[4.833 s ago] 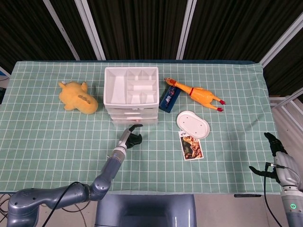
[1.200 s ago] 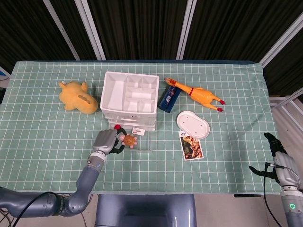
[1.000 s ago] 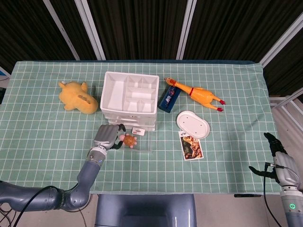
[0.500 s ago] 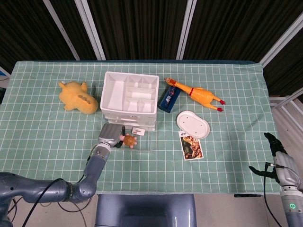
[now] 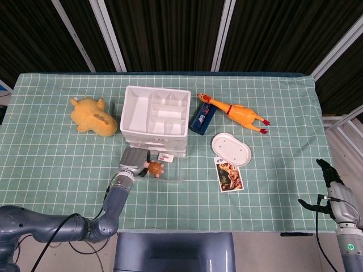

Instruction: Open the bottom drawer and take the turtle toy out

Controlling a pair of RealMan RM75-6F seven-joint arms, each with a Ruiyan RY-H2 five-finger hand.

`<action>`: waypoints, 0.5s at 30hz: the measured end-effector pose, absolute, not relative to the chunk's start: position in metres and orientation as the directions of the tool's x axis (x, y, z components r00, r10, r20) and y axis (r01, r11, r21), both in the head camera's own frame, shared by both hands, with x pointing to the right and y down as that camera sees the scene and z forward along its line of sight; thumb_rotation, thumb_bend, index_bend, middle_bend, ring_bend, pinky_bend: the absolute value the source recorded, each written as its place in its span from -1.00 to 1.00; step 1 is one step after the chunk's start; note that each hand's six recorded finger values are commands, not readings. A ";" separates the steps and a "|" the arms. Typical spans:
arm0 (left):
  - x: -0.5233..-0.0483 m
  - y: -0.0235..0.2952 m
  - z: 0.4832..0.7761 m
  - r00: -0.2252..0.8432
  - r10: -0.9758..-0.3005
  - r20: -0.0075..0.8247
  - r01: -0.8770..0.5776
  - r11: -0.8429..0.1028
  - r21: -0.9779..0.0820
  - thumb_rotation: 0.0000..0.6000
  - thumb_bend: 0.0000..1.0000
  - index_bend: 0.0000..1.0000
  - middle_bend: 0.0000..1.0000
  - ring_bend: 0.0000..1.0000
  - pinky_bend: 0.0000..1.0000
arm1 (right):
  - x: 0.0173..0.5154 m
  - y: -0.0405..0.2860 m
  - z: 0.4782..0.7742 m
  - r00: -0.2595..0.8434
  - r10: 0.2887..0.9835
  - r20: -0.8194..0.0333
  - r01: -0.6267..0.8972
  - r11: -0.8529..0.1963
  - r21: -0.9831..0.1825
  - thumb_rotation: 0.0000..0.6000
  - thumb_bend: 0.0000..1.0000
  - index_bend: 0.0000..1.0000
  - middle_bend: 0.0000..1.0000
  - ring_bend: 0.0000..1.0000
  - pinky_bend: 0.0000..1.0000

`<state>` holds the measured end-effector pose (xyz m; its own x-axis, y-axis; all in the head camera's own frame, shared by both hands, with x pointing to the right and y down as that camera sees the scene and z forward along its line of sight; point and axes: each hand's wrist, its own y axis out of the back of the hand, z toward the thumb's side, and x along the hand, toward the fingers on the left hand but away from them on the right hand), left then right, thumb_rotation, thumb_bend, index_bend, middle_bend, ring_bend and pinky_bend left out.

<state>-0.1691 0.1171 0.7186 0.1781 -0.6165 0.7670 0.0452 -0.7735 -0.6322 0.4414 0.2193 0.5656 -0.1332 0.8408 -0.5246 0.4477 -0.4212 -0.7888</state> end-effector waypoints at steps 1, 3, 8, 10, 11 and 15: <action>-0.169 0.117 0.719 0.178 -0.618 0.765 0.054 -0.771 -0.635 1.00 -0.33 -0.09 1.00 1.00 1.00 | 0.441 0.219 0.566 -0.133 0.841 -0.525 0.448 -0.421 -0.788 1.00 -0.74 -1.00 -1.00 -1.00 -0.63; -0.169 0.118 0.720 0.177 -0.621 0.763 0.064 -0.767 -0.639 1.00 -0.33 -0.09 1.00 1.00 1.00 | 0.441 0.219 0.566 -0.133 0.841 -0.525 0.449 -0.421 -0.788 1.00 -0.74 -1.00 -1.00 -1.00 -0.63; -0.169 0.116 0.721 0.172 -0.630 0.758 0.077 -0.758 -0.648 1.00 -0.33 -0.04 1.00 1.00 1.00 | 0.442 0.219 0.566 -0.134 0.839 -0.527 0.453 -0.421 -0.785 1.00 -0.74 -1.00 -1.00 -1.00 -0.63; -0.170 0.116 0.722 0.167 -0.629 0.759 0.082 -0.759 -0.646 1.00 -0.33 -0.02 1.00 1.00 1.00 | 0.442 0.219 0.566 -0.134 0.839 -0.528 0.454 -0.421 -0.785 1.00 -0.74 -1.00 -1.00 -1.00 -0.63; -0.170 0.116 0.723 0.165 -0.628 0.761 0.084 -0.760 -0.645 1.00 -0.33 -0.01 1.00 1.00 1.00 | 0.442 0.219 0.566 -0.134 0.839 -0.528 0.454 -0.421 -0.785 1.00 -0.74 -1.00 -1.00 -1.00 -0.63; -0.172 0.117 0.725 0.156 -0.623 0.767 0.091 -0.764 -0.639 1.00 -0.33 0.04 1.00 1.00 1.00 | 0.442 0.220 0.566 -0.135 0.838 -0.529 0.456 -0.421 -0.784 1.00 -0.74 -1.00 -1.00 -1.00 -0.63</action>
